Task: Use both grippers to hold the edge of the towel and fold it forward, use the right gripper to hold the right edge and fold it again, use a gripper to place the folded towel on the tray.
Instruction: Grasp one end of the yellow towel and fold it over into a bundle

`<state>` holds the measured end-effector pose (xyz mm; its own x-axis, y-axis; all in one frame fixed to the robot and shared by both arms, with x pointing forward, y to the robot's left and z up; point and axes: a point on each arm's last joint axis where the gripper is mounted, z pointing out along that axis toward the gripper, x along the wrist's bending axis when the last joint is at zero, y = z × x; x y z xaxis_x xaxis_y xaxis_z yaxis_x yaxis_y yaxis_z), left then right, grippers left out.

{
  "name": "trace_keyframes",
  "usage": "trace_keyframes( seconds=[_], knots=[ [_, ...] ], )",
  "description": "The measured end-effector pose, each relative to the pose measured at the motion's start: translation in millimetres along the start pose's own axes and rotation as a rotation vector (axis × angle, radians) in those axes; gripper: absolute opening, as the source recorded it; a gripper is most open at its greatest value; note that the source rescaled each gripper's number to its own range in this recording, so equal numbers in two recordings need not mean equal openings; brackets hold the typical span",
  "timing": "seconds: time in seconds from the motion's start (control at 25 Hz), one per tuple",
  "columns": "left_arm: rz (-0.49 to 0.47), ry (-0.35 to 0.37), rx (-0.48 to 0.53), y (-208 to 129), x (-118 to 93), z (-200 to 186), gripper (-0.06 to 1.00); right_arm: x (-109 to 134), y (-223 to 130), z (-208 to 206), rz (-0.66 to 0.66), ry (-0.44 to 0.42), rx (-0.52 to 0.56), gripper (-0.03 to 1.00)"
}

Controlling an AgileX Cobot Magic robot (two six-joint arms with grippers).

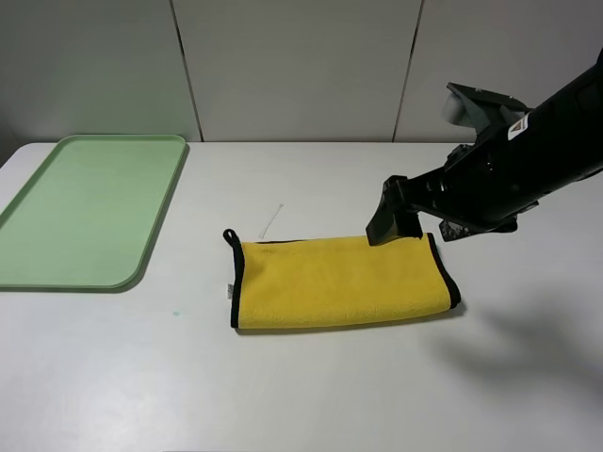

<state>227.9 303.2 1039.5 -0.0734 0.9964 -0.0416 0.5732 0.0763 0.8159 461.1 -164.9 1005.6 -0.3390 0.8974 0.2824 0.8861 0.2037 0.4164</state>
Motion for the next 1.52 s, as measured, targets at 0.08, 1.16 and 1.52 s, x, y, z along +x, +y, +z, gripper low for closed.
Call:
trace_keyframes(
  seconds=[0.08, 1.16, 1.52],
  knots=[
    [0.000, 0.000, 0.000, 0, 0, 0, 0.96, -1, 4, 0, -0.007, -0.010, -0.042, 1.00],
    [0.009, 0.023, -0.002, 0, 2, 0, 0.96, -71, 7, 75, 0.192, -0.223, 0.075, 1.00],
    [0.009, 0.023, -0.002, 0, 2, 0, 0.96, -102, 1, 94, 0.221, -0.280, 0.115, 1.00]
  ],
)
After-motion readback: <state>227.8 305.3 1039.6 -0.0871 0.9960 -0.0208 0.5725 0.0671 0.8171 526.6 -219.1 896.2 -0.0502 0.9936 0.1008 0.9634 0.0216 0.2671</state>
